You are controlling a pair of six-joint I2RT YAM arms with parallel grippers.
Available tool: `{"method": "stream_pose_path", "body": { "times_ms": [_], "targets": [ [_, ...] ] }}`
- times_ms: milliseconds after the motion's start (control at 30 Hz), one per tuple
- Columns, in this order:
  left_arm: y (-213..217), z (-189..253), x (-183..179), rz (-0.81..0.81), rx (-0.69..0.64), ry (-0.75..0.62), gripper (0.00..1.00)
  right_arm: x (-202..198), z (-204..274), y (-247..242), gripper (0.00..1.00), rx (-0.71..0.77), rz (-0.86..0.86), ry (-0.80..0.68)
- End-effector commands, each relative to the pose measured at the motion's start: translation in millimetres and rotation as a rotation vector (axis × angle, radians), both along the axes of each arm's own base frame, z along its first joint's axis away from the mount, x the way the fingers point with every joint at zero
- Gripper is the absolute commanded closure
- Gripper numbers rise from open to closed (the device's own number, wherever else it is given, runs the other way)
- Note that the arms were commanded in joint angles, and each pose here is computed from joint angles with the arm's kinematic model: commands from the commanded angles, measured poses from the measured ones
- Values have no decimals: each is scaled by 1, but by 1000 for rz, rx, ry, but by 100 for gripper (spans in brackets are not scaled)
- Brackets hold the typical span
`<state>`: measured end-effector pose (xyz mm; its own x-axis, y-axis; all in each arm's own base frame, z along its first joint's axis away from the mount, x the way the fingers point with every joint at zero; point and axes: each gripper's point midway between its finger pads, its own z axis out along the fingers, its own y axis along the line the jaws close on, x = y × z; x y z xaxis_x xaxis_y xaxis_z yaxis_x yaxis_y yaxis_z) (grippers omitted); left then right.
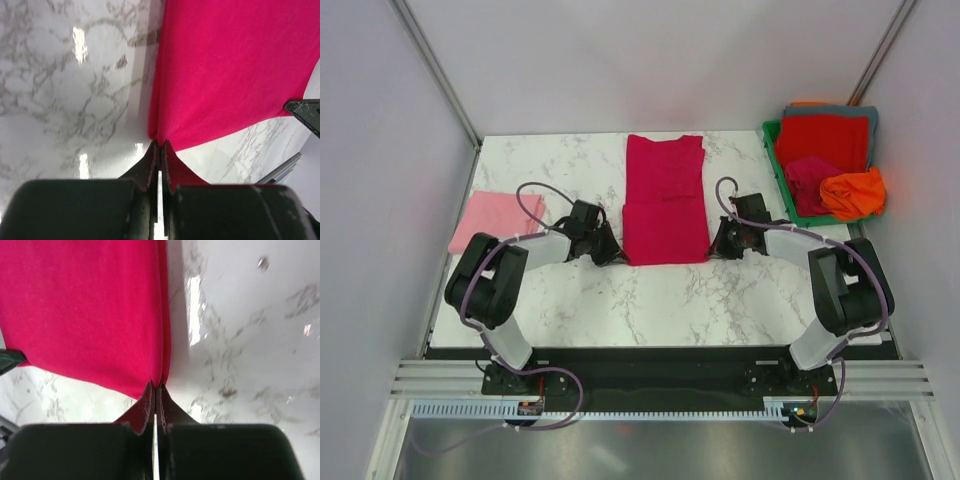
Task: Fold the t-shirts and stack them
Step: Fold the tshirt
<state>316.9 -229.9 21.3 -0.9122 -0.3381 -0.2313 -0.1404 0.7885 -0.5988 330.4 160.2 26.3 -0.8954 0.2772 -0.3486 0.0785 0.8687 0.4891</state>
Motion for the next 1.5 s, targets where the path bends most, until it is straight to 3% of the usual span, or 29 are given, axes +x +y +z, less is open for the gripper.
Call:
{"method": "stream_pose_path", "body": {
  "times_ms": [0, 267, 500, 633, 933, 1233, 1267, 1300, 1367, 1400, 1433, 1467],
  "targets": [
    [6, 25, -10, 0, -3, -70, 98, -22, 22, 6, 100, 54, 57, -26],
    [8, 58, -68, -76, -48, -93, 98, -70, 61, -6, 100, 65, 80, -80],
    [8, 116, -72, -98, -88, -152, 98, -68, 134, -15, 100, 55, 43, -238],
    [11, 150, -45, -68, -93, -211, 98, -41, 164, -14, 100, 37, 25, -290],
    [7, 154, 40, -27, -77, -186, 98, 51, 179, -10, 100, -10, -40, -290],
    [8, 148, 138, 10, -116, -164, 98, 142, 163, -14, 100, 22, -101, -255],
    [8, 146, 148, 14, -123, -161, 98, 154, 145, -15, 100, 21, -105, -222],
    [3, 163, 163, 7, -156, -193, 98, 169, 154, -15, 100, 31, -114, -247],
    [-1, 131, 185, 20, -161, -136, 97, 191, 125, -17, 100, 31, -139, -200],
    [-5, 125, 194, 14, -183, -119, 87, 209, 135, -16, 95, 49, -148, -230],
    [-6, 117, 218, 30, -201, -124, 74, 223, 106, -16, 60, 54, -164, -191],
    [-7, 111, 229, 41, -211, -122, 60, 235, 101, -18, 46, 54, -191, -197]
  ]
}}
